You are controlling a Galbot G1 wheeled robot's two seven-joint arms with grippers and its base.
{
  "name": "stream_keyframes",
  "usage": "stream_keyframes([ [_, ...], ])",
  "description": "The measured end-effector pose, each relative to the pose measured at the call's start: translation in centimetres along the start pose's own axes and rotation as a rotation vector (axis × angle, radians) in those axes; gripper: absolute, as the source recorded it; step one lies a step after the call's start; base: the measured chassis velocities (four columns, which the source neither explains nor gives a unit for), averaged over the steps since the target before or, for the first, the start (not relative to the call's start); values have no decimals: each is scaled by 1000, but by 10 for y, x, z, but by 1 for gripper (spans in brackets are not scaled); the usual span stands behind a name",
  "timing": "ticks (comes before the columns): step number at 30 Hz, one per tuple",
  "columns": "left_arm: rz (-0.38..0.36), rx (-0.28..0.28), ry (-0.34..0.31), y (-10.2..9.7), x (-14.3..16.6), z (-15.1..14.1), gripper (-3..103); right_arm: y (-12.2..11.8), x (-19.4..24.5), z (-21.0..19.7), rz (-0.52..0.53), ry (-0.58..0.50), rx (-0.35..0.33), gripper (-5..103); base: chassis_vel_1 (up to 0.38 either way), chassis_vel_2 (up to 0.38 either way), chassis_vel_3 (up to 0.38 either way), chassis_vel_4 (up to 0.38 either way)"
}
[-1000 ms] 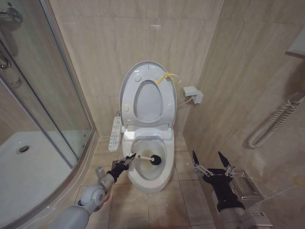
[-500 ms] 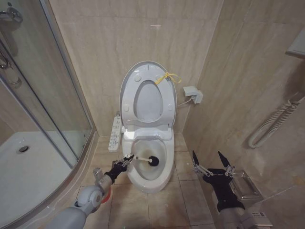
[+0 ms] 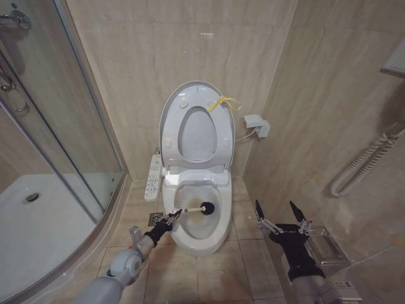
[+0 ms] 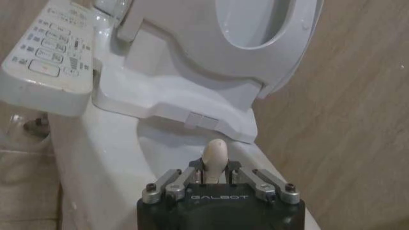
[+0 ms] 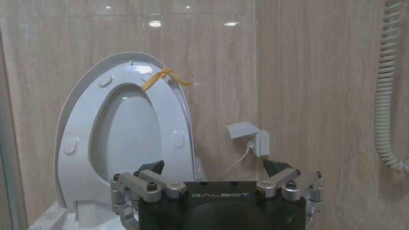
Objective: Open the toilet lid, clean the toilet bowl with a toilet brush, close the toilet lid, and flush.
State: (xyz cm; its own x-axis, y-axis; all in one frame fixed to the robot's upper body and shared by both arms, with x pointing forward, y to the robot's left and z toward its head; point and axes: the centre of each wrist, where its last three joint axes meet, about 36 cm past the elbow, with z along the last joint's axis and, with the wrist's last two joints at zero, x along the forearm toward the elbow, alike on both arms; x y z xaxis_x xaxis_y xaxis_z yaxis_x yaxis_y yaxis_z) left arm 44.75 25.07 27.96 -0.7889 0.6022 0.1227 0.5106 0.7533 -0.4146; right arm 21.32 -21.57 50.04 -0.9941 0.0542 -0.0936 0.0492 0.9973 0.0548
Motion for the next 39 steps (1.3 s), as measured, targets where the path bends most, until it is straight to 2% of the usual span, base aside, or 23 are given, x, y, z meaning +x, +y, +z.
stream_keyframes([
  [2,9,-6,-2,-1,4,-4,21,0,0,0,0,0,0,100,0,0,0,0],
  [6,23,-24,2,-7,41,-33,21,0,0,0,0,0,0,100,0,0,0,0],
  [10,20,-25,11,-9,48,-37,21,0,0,0,0,0,0,100,0,0,0,0],
  [17,-1,-16,4,-4,28,-30,21,0,0,0,0,0,0,100,0,0,0,0],
  [20,-3,-11,26,3,6,-14,21,0,0,0,0,0,0,100,0,0,0,0],
  [25,15,-21,29,1,-5,-4,21,0,0,0,0,0,0,100,0,0,0,0],
  [29,30,-34,23,-1,7,-12,21,0,0,0,0,0,0,100,0,0,0,0],
  [32,44,-47,4,-3,38,-30,21,0,0,0,0,0,0,100,0,0,0,0],
  [33,44,-47,4,-3,38,-30,21,0,0,0,0,0,0,100,0,0,0,0],
  [36,42,-38,-12,-9,67,-41,21,0,0,0,0,0,0,100,0,0,0,0],
  [39,37,-42,-26,-11,77,-45,21,0,0,0,0,0,0,100,0,0,0,0],
])
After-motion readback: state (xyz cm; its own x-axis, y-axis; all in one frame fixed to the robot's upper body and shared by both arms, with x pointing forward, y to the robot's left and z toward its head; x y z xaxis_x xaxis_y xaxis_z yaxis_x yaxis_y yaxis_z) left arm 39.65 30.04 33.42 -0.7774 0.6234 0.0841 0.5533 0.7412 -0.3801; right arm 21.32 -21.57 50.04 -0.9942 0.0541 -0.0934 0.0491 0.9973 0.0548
